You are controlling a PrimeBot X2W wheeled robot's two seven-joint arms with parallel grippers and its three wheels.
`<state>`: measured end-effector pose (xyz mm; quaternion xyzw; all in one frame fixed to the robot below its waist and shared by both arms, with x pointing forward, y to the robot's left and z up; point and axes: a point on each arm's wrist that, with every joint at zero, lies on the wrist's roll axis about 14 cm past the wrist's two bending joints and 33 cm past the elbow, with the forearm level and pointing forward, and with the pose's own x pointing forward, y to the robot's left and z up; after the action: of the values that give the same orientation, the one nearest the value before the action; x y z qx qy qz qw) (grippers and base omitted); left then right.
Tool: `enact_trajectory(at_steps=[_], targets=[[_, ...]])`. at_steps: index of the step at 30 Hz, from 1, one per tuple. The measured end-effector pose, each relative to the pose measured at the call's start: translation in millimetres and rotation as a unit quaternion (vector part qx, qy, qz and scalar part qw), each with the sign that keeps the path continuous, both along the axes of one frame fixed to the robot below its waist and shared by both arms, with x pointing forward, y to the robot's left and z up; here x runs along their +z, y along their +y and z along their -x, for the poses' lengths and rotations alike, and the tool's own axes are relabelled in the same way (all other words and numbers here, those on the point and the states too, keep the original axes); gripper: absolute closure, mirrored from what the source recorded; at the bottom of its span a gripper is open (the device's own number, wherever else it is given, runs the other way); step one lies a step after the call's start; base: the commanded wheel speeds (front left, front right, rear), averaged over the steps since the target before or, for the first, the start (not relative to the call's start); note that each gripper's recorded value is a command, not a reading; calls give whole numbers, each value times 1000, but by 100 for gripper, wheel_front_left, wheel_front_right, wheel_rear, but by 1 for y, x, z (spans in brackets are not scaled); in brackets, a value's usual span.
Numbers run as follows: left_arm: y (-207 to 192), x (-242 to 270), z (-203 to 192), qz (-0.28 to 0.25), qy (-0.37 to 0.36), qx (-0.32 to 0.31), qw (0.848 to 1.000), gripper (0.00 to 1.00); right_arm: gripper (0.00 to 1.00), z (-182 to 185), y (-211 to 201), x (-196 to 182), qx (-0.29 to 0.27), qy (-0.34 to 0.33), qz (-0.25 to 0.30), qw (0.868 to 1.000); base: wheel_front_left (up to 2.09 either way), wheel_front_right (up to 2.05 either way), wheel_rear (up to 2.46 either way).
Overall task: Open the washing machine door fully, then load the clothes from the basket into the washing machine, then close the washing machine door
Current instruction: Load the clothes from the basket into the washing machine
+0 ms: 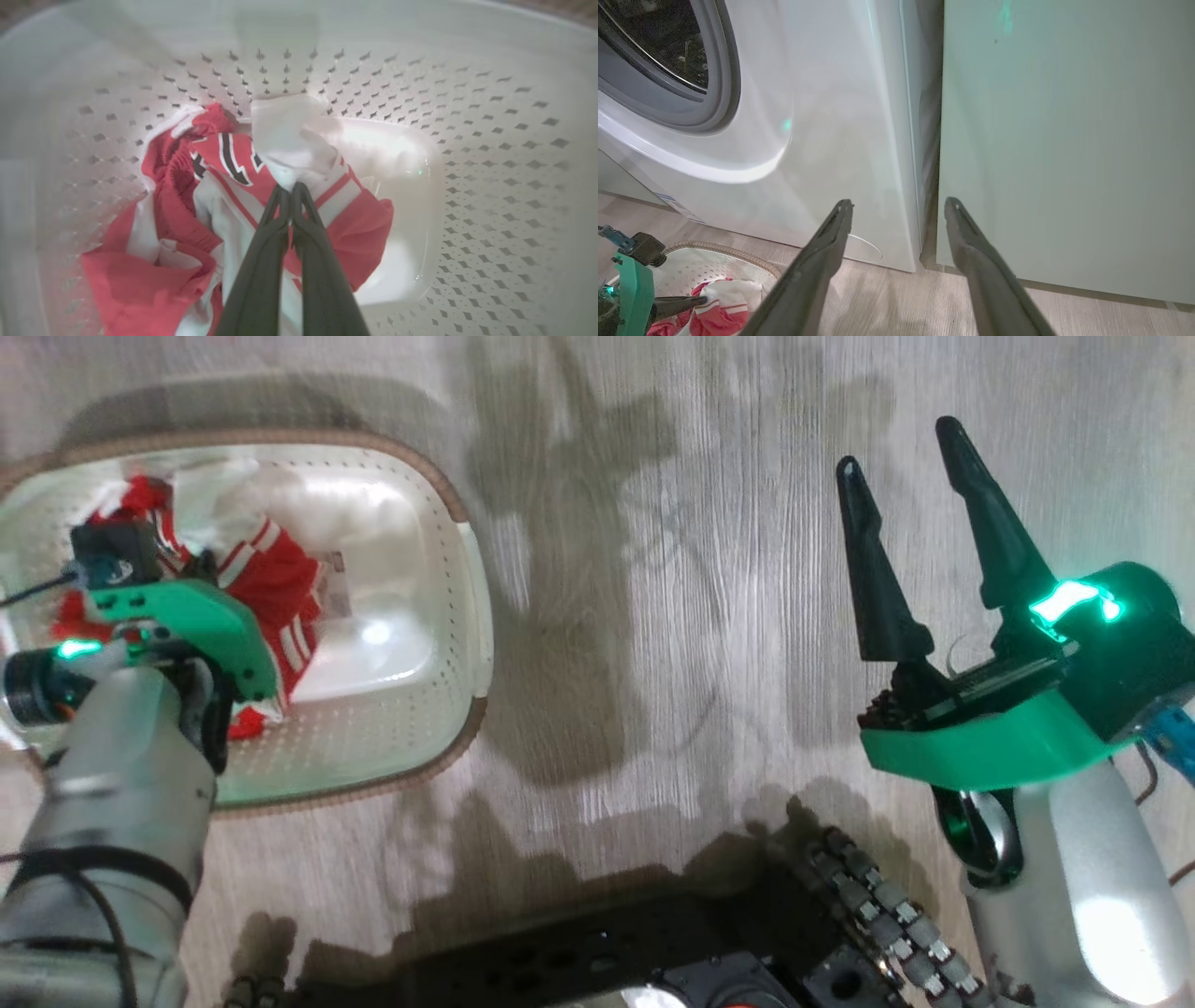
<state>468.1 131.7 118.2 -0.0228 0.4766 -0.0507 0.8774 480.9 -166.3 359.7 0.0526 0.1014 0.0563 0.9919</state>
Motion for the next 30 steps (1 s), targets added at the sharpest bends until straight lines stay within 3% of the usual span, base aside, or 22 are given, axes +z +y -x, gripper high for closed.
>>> enact_trajectory(at_steps=[8,16,26,30], targets=[[2,57,-15,13,-81,11,997,100,0,-2,11,34,11,-36,-13,999,0,0,0],[2,132,-32,28,-197,28,980,100,0,-3,19,67,18,-71,-22,997,0,0,0],[6,224,-32,38,-321,39,946,100,0,6,19,100,16,-98,-26,995,0,0,0],[8,278,-32,44,-390,43,919,100,0,9,19,121,17,-117,-25,993,0,0,0]])
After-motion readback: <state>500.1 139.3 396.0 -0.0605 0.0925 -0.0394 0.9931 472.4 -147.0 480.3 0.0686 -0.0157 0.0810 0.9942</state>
